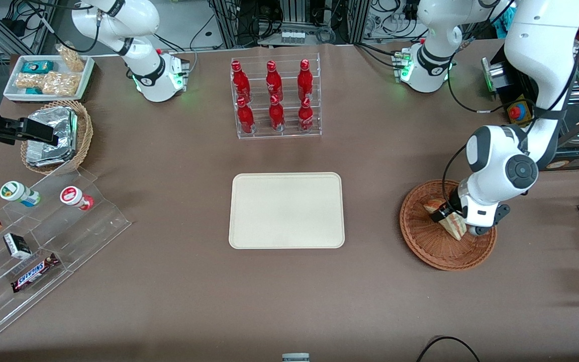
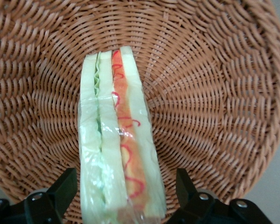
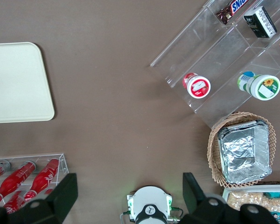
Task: Place sandwich from basket to tray
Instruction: 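Lower the left gripper and close it on the wrapped sandwich, then lift the sandwich and carry it over the cream tray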
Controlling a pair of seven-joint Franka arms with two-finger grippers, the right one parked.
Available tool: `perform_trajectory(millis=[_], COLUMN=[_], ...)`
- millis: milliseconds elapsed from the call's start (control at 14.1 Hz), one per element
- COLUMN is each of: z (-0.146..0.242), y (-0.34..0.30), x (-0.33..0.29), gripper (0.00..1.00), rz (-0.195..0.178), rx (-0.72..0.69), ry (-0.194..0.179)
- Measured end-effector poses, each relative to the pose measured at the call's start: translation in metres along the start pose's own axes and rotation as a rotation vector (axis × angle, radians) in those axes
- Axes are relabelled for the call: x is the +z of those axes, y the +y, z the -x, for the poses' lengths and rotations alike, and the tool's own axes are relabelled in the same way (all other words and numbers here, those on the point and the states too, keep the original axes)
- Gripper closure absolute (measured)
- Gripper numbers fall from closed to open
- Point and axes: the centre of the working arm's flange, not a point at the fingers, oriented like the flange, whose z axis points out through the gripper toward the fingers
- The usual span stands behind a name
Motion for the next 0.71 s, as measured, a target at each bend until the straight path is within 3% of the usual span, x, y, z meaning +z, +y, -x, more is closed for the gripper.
perform_trajectory(millis=[71, 354, 566, 708], z=[-0.001, -0.002, 0.005, 0.023], y=[-0.001, -0.001, 0.003, 0.018], x=[0.001, -0.002, -0.012, -0.034], gripper=[0.11, 0.54, 0.71, 0.77], rz=[-0.001, 0.001, -0.022, -0.046], rx=[-0.005, -0.008, 0.004, 0.045], ry=[-0.001, 0.003, -0.02, -0.036])
